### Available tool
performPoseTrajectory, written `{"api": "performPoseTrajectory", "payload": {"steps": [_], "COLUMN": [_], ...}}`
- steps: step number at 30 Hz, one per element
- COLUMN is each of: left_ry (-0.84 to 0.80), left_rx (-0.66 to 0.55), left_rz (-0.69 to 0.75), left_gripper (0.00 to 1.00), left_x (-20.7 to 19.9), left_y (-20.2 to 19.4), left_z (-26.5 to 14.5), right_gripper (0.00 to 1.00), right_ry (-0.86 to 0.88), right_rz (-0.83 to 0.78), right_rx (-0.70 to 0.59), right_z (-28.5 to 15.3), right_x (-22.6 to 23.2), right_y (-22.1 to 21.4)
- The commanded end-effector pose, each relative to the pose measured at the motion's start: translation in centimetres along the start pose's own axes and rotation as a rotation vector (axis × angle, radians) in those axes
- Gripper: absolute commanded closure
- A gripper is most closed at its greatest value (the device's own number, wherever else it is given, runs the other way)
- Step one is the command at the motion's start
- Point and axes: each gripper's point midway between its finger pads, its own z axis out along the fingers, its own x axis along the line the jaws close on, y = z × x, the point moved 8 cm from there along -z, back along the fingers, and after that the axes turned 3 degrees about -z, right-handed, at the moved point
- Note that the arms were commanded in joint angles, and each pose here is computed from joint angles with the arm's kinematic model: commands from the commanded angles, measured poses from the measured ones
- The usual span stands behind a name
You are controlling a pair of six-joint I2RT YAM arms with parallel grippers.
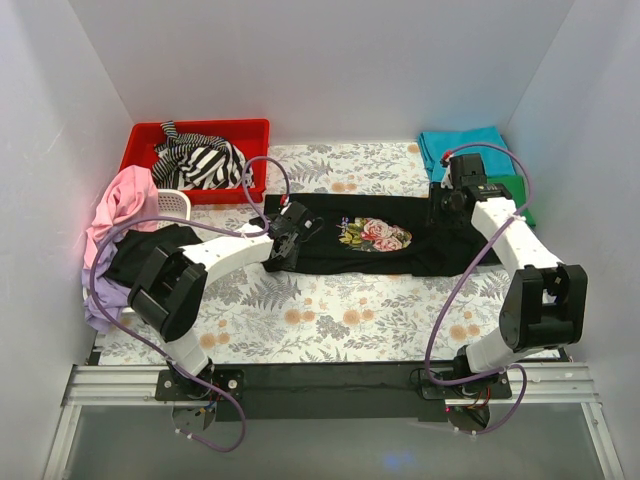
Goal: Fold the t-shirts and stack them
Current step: Fold the tshirt
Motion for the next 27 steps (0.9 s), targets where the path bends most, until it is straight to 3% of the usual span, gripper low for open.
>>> {"api": "performPoseTrajectory", "payload": {"steps": [1,6,8,10,14,18,20,21,27], "left_ry": [0.056,0.074,0.06,0.065,0.075,0.084,0.088,0.098,0.117], "left_rx": [-0.055,-0.088,-0.088,-0.089,-0.088,-0.08,-0.073,-0.07,-0.068], "left_rz": [-0.035,-0.072,-0.082,-0.091,-0.084,-0.078,-0.076,-0.071,-0.067], "left_gripper": [0.63,0.57,0.47,0.27,0.29,0.46,0.86,0.99,1.0], "left_x": [0.4,0.4,0.3,0.3,0.4,0.6,0.7,0.8,1.4], "left_y": [0.3,0.6,0.7,0.7,0.7,0.5,0.3,0.2,0.0], "left_z": [0.6,0.7,0.6,0.7,0.8,0.8,0.7,0.7,0.6], "right_gripper": [0.52,0.52,0.53,0.53,0.53,0.53,0.53,0.53,0.53], "right_ry": [0.012,0.047,0.055,0.062,0.067,0.062,0.061,0.061,0.05], "right_rz": [-0.002,-0.003,-0.002,-0.002,0.001,0.001,0.001,0.001,0.001], "right_rx": [0.012,0.033,0.039,0.044,0.059,0.058,0.059,0.059,0.061], "right_z": [0.7,1.1,1.3,1.5,1.9,2.0,2.0,2.0,2.0], "right_x": [-0.1,0.2,0.3,0.3,0.3,0.3,0.3,0.3,0.1], "right_y": [-0.4,-0.9,-1.0,-1.2,-1.5,-1.5,-1.5,-1.5,-1.7]}}
